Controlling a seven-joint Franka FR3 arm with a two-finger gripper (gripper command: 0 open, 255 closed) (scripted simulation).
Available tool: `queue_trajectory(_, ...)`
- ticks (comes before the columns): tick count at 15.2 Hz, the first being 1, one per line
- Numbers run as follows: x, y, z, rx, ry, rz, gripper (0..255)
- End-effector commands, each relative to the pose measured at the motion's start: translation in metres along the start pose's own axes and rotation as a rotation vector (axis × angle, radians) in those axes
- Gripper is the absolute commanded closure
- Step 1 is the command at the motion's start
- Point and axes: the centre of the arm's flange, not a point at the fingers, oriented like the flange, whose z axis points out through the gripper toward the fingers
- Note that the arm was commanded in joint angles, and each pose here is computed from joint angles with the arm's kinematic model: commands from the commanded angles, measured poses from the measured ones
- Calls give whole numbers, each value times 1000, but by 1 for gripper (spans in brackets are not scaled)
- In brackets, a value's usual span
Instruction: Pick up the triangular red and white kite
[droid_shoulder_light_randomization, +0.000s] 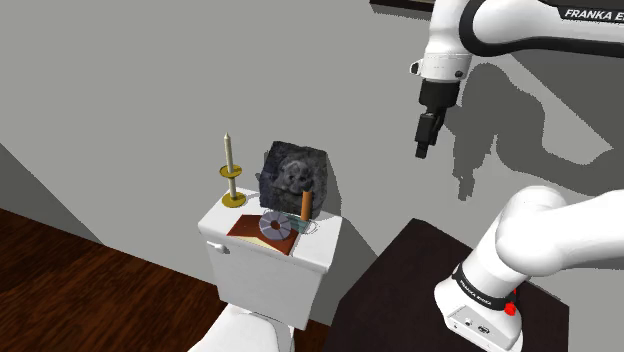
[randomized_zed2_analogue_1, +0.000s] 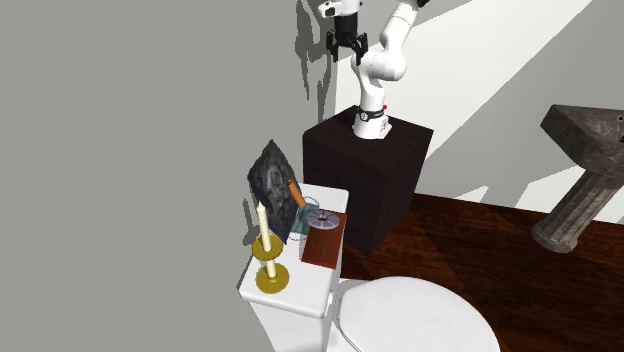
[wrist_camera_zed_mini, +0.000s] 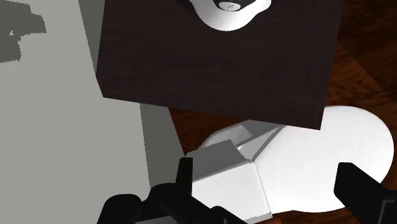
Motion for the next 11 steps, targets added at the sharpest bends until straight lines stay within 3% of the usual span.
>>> queue_trajectory(1, 0, 0, 0, 0, 0, 0, 0)
queue_trajectory(11, 74, -126, 64, -323, 101, -82, 0)
